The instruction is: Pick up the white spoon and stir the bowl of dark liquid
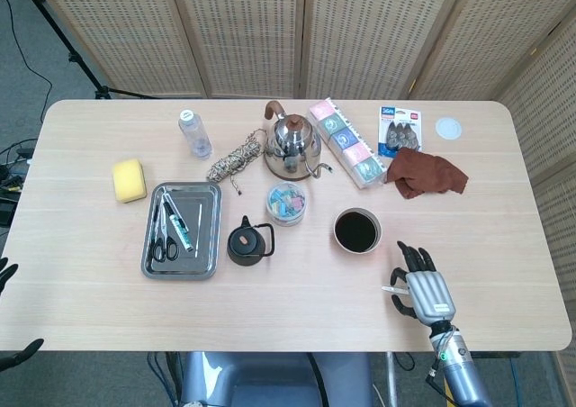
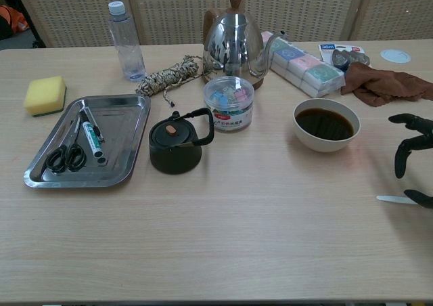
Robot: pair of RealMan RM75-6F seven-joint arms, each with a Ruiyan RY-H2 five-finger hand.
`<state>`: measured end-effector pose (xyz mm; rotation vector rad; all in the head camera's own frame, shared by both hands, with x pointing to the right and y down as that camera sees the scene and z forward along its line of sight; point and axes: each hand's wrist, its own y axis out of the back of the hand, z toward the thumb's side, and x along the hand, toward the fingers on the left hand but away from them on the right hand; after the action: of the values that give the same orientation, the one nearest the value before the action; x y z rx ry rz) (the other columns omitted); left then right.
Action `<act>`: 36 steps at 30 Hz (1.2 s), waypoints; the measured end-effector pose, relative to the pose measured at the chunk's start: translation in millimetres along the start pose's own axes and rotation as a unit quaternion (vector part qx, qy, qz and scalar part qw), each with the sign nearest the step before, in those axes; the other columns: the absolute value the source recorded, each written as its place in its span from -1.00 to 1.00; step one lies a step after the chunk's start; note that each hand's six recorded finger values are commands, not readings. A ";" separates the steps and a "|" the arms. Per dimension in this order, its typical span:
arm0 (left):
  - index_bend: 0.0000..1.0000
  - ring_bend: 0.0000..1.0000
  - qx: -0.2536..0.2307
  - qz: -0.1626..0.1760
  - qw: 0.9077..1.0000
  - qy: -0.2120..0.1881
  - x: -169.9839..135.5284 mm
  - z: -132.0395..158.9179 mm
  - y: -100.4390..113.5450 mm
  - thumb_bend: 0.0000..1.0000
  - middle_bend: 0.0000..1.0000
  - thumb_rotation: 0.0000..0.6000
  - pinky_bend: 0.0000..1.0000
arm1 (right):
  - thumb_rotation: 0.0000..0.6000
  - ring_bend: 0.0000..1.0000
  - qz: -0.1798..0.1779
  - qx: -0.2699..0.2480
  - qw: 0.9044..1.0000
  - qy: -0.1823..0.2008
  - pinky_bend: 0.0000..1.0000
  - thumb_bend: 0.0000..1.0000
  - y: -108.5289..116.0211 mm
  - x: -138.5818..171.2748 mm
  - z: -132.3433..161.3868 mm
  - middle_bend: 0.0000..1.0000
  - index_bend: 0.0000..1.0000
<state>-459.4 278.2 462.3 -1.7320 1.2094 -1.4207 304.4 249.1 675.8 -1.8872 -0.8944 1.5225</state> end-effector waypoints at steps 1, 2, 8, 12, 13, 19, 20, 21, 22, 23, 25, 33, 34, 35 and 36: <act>-1.00 -1.00 0.000 0.000 1.000 0.000 0.0 0.0 0.1 -1.00 -1.00 1.00 -1.00 | 1.00 -1.00 0.002 -0.001 1.000 -0.002 -1.00 -0.27 -2.4 -0.8 0.6 -1.00 -0.06; -1.00 -1.00 -0.001 0.000 1.000 0.000 -0.1 -0.2 0.3 -1.00 -1.00 1.00 -1.00 | 1.00 -1.00 0.005 -0.002 1.000 -0.004 -1.00 -0.27 -4.8 -1.8 1.2 -1.00 -0.06; -1.00 -1.00 -0.004 0.002 1.000 0.002 -0.1 -1.4 2.0 -1.00 -1.00 1.00 -1.00 | 1.00 -1.00 0.016 0.004 1.000 -0.017 -1.00 -0.27 -16.5 -9.2 -0.8 -1.00 -0.06; -1.00 -1.00 -0.006 0.004 1.000 0.003 -0.1 -2.6 3.4 -1.00 -1.00 1.00 -1.00 | 1.00 -1.00 0.019 0.009 0.999 -0.026 -1.00 -0.27 -21.2 -13.6 -4.4 -1.00 -0.06; -1.00 -1.00 -0.006 0.003 1.000 0.003 0.0 -2.7 3.3 -1.00 -1.00 1.00 -1.00 | 1.00 -1.00 0.020 0.008 0.999 -0.027 -1.00 -0.27 -21.8 -14.1 -4.7 -1.00 -0.06; -1.00 -1.00 -0.003 0.000 1.000 0.003 0.5 -2.1 1.7 -1.00 -1.00 1.00 -1.00 | 1.00 -1.00 0.026 0.004 0.999 -0.030 -1.00 -0.27 -26.7 -15.6 -4.1 -1.00 -0.06; -1.00 -1.00 -0.003 -0.001 1.000 0.003 0.4 -1.9 1.4 -1.00 -1.00 1.00 -1.00 | 1.00 -1.00 0.026 0.004 0.999 -0.031 -1.00 -0.27 -27.3 -16.6 -3.9 -1.00 -0.06; -1.00 -1.00 -0.004 -0.001 1.000 0.003 0.3 -1.9 1.5 -1.00 -1.00 1.00 -1.00 | 1.00 -1.00 0.026 0.005 0.999 -0.032 -1.00 -0.27 -27.9 -17.9 -3.9 -1.00 -0.06; -1.00 -1.00 -0.004 0.000 1.000 0.003 0.3 -1.9 1.8 -1.00 -1.00 1.00 -1.00 | 1.00 -1.00 0.026 0.007 0.999 -0.033 -1.00 -0.27 -28.2 -18.7 -4.0 -1.00 -0.06; -1.00 -1.00 -0.004 0.001 1.000 0.004 0.3 -2.0 2.0 -1.00 -1.00 1.00 -1.00 | 1.00 -1.00 0.026 0.008 0.999 -0.034 -1.00 -0.27 -28.6 -19.5 -4.0 -1.00 -0.06; -1.00 -1.00 -0.005 0.001 1.000 0.004 0.4 -2.3 2.1 -1.00 -1.00 1.00 -1.00 | 1.00 -1.00 0.029 0.011 0.999 -0.037 -1.00 -0.27 -29.9 -20.4 -5.9 -1.00 -0.06; -1.00 -1.00 -0.003 -0.002 1.000 0.004 0.8 -1.9 0.9 -1.00 -1.00 1.00 -1.00 | 1.00 -1.00 0.031 0.014 0.998 -0.043 -1.00 -0.27 -30.6 -21.8 -10.5 -1.00 -0.06; -1.00 -1.00 -0.003 -0.002 1.000 0.003 0.8 -1.6 0.9 -1.00 -1.00 1.00 -1.00 | 1.00 -1.00 0.032 0.013 0.998 -0.043 -1.00 -0.27 -30.8 -22.0 -10.2 -1.00 -0.06; -1.00 -1.00 -0.003 -0.001 1.000 0.004 0.6 -1.6 1.1 -1.00 -1.00 1.00 -1.00 | 1.00 -1.00 0.032 0.013 0.998 -0.043 -1.00 -0.27 -31.1 -22.2 -10.0 -1.00 -0.06; -1.00 -1.00 -0.003 -0.001 1.000 0.004 0.5 -1.7 1.3 -1.00 -1.00 1.00 -1.00 | 1.00 -1.00 0.033 0.013 0.998 -0.043 -1.00 -0.27 -31.6 -22.3 -9.9 -1.00 -0.06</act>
<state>-461.3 277.4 461.8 -1.7334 1.2189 -1.4270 306.1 251.4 715.6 -1.8620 -0.8529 1.6591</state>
